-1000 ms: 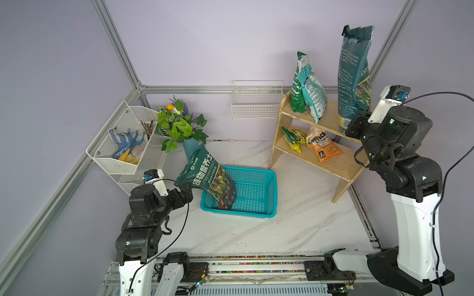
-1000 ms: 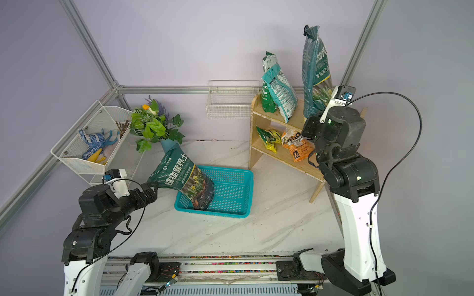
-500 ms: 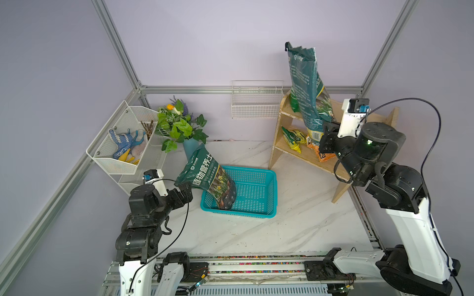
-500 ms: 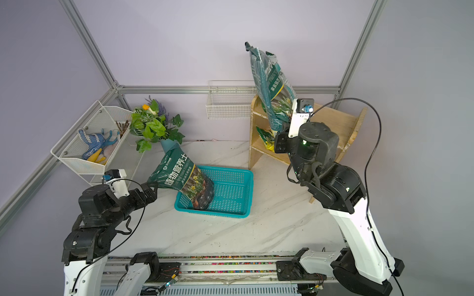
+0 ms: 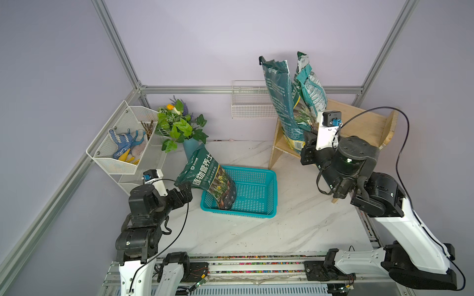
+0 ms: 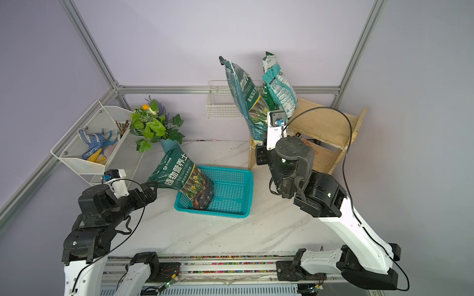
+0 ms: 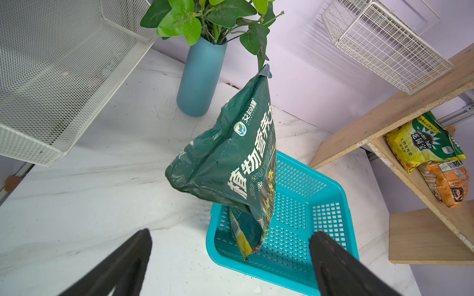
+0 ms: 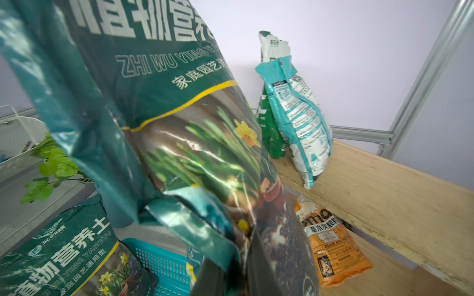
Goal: Take down the fertilizer bag from the shelf
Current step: Pick up the fertilizer bag from the shelf.
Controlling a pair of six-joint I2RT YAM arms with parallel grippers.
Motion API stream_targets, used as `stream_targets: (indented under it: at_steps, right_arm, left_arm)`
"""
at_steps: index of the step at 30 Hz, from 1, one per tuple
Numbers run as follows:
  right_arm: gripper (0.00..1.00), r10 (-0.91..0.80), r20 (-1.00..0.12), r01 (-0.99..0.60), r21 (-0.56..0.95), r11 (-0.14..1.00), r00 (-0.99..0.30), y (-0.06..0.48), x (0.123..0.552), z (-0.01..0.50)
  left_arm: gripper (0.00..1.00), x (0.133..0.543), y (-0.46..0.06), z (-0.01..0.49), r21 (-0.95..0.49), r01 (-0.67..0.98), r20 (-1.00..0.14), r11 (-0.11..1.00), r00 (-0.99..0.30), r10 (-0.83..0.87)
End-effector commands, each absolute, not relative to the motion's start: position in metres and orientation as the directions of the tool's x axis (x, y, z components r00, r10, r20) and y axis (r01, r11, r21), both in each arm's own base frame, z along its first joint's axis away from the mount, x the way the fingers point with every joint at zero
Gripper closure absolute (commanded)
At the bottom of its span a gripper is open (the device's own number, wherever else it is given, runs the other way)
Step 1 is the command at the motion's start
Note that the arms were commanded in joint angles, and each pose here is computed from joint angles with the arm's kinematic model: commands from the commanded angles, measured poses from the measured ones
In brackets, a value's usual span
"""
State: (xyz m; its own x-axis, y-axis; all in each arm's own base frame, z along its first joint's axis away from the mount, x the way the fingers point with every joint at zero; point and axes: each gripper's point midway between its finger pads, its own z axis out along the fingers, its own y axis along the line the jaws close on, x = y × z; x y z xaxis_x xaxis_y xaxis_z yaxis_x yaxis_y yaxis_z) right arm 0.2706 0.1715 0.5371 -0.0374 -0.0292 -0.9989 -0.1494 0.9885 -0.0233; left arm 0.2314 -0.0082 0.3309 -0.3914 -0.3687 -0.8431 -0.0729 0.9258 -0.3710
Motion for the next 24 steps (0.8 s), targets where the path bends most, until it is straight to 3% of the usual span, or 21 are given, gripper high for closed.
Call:
stream_targets:
  at_steps: [1, 10, 24]
  right_arm:
    - [1.00, 0.191, -0.974, -0.160, 0.172, 0.972, 0.119, 0.182, 0.272, 0.579]
    - [1.00, 0.219, -0.973, -0.254, 0.194, 0.948, 0.074, 0.250, 0.302, 0.515]
    - [1.00, 0.255, -0.966, -0.309, 0.228, 0.924, 0.050, 0.291, 0.318, 0.472]
  left_arm:
    - [0.00, 0.233, -0.010, 0.315, -0.379, -0.074, -0.828, 0.923, -0.419, -0.374]
    - [0.00, 0.233, -0.010, 0.315, -0.380, -0.071, -0.828, 0.922, -0.418, -0.374]
    - [0.00, 0.233, -0.011, 0.315, -0.382, -0.070, -0.827, 0.921, -0.419, -0.375]
